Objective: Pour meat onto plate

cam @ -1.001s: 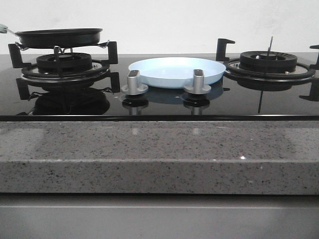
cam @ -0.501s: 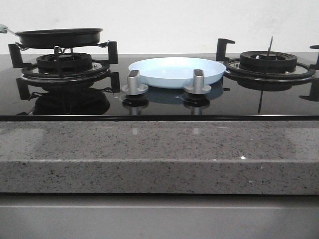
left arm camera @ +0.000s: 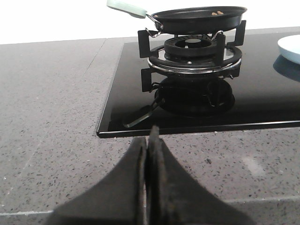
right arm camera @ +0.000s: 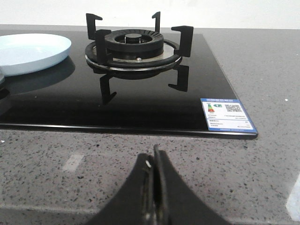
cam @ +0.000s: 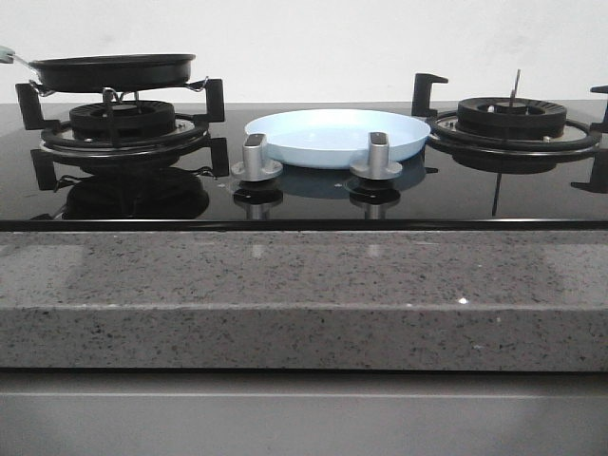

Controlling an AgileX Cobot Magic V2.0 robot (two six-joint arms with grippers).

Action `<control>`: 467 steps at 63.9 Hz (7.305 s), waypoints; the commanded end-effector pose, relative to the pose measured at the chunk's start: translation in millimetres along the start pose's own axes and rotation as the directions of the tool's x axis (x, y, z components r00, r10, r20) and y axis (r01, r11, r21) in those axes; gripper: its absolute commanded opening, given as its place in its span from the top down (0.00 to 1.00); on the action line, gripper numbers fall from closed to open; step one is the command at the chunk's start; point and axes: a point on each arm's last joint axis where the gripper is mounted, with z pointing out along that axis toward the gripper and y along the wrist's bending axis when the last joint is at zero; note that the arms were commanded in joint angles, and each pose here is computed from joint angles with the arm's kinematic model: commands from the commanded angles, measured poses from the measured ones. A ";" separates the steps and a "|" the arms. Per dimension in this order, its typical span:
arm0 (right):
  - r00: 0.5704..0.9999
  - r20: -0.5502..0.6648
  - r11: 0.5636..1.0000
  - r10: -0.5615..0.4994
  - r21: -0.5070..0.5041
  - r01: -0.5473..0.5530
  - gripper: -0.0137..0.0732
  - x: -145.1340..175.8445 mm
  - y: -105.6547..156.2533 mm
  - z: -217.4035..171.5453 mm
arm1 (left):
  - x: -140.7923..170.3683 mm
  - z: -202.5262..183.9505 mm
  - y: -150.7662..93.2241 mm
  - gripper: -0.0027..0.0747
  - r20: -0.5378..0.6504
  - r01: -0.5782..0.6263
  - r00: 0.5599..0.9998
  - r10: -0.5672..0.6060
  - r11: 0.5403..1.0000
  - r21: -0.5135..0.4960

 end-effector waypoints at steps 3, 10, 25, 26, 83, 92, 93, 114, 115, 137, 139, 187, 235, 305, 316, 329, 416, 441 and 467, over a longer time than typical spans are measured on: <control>0.992 0.123 1.000 -0.022 0.008 0.021 0.91 -11.5 -0.3 -2.2 | -6.7 -1.2 0.6 0.99 0.100 0.020 0.995 -0.019 1.000 -0.007; 0.989 0.148 1.000 -0.022 0.008 0.021 0.91 -13.8 -0.2 -2.5 | -8.0 -1.3 0.7 0.99 0.114 0.020 0.993 -0.019 1.000 -0.008; 0.982 0.188 1.000 -0.023 0.005 0.022 0.91 -43.4 1.6 -12.1 | -43.8 -11.5 2.2 0.99 0.250 0.070 0.966 -0.068 0.998 0.002; 0.981 0.190 1.000 -0.023 0.004 0.023 0.91 -46.8 1.8 -13.5 | -49.4 -13.8 2.3 0.99 0.257 0.069 0.964 -0.068 0.998 0.004; 1.000 -0.010 1.000 -0.028 0.000 0.028 0.80 -178.6 8.7 6.1 | -166.1 30.0 5.8 0.85 0.020 0.083 0.996 -0.083 0.996 0.023; 1.000 -0.010 1.000 -0.028 0.000 0.028 0.49 -178.6 8.7 6.1 | -166.1 30.0 5.8 0.45 0.020 0.083 0.996 -0.083 0.996 0.023; 1.000 -0.010 1.000 -0.028 0.000 0.028 0.46 -178.6 8.7 6.1 | -166.1 30.0 5.8 0.41 0.020 0.083 0.996 -0.083 0.996 0.023; 1.000 -0.008 1.000 -0.028 0.000 0.028 0.28 -178.8 8.7 6.1 | -166.1 30.0 5.8 0.18 0.020 0.083 0.996 -0.083 0.996 0.023; 1.000 -0.008 1.000 -0.028 0.000 0.028 0.28 -178.8 8.7 6.1 | -166.1 30.0 5.8 0.18 0.020 0.083 0.996 -0.083 0.996 0.023; 0.995 -0.063 0.997 0.074 -0.032 -0.076 0.28 -182.6 12.1 35.2 | -166.1 30.0 5.8 0.18 0.020 0.083 0.996 -0.083 0.996 0.023; 0.991 -0.104 0.995 0.085 -0.034 -0.089 0.28 -183.9 12.8 43.0 | -166.1 30.0 5.8 0.18 0.020 0.083 0.996 -0.083 0.996 0.023; 0.737 -0.676 0.947 0.025 -0.220 -0.233 0.45 -206.6 87.8 229.7 | -166.0 30.0 5.8 0.18 0.018 0.083 0.996 -0.083 0.996 0.023; 0.600 -0.799 0.950 -0.042 -0.217 -0.223 0.45 -166.6 111.1 351.6 | -166.0 30.0 5.8 0.18 0.018 0.083 0.996 -0.083 0.996 0.023; 0.539 -0.839 0.951 -0.069 -0.219 -0.219 0.91 -170.8 107.0 357.1 | -166.0 30.0 5.8 0.18 0.018 0.083 0.996 -0.083 0.996 0.023; 0.504 -0.858 0.942 -0.101 -0.245 -0.228 0.91 -188.7 108.8 346.8 | -166.0 30.0 5.8 0.18 0.018 0.083 0.996 -0.083 0.996 0.023; 0.491 -0.864 0.926 -0.111 -0.269 -0.265 0.91 -202.8 112.0 335.4 | -166.0 30.0 5.8 0.18 0.018 0.083 0.996 -0.083 0.996 0.023; 0.535 -0.841 0.900 -0.077 -0.289 -0.325 0.91 -180.2 132.3 275.2 | -165.0 30.8 3.5 0.18 0.002 0.158 0.987 -0.158 0.986 0.047; 0.535 -0.841 0.900 -0.077 -0.289 -0.325 0.91 -180.2 132.3 275.2 | -205.4 100.6 -0.3 0.18 -0.153 0.350 0.929 -0.336 0.934 0.077; 0.535 -0.841 0.900 -0.077 -0.289 -0.325 0.91 -180.2 132.3 275.2 | -213.8 192.5 53.3 0.18 -0.328 0.566 0.764 -0.555 0.821 -0.071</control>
